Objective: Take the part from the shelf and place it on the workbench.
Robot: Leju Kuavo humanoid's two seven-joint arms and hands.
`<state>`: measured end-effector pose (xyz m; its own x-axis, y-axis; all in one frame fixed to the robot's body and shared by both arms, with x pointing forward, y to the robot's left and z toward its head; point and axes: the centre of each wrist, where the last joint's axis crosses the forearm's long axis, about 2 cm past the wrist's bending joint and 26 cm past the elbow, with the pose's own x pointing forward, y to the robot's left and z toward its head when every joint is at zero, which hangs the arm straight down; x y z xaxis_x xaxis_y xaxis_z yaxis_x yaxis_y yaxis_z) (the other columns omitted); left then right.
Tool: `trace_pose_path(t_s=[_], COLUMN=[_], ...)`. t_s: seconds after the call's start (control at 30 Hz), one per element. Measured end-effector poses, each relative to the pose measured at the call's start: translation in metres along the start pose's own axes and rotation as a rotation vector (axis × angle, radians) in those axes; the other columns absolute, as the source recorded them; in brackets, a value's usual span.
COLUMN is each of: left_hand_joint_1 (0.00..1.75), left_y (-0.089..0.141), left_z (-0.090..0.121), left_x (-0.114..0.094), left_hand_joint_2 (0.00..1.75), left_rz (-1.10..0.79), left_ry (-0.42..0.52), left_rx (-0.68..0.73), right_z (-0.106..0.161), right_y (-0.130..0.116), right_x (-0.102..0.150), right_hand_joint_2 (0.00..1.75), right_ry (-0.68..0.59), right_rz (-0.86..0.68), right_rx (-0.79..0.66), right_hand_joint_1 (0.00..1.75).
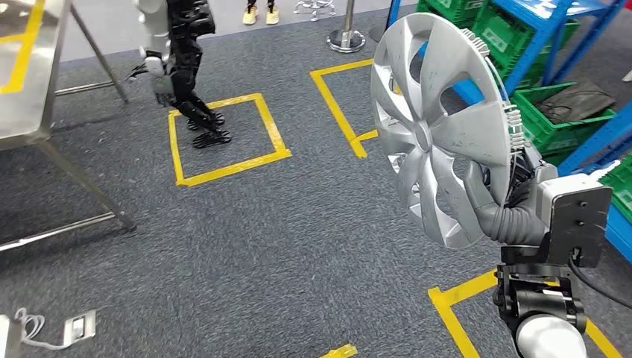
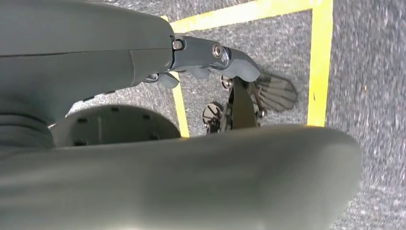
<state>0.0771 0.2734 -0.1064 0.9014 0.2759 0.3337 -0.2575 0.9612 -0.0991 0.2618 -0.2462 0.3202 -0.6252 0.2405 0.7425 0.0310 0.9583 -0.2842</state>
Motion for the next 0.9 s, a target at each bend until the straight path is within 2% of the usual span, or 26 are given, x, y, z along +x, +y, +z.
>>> trace_pose_path(t_s=[0.9], left_hand_joint_1=[0.0], left_y=[0.0006], left_z=[0.0002], left_x=[-0.0011], left_hand_joint_2=[0.0], left_rz=[-0.001], left_ry=[0.002], left_rx=[0.002], right_z=[0.001], right_y=[0.0003], right_x=[-0.0018], right_hand_joint_2=[1.75], right_ry=[0.008], right_rz=[0.002], right_rx=[0.001], right_hand_joint_1=[1.75])
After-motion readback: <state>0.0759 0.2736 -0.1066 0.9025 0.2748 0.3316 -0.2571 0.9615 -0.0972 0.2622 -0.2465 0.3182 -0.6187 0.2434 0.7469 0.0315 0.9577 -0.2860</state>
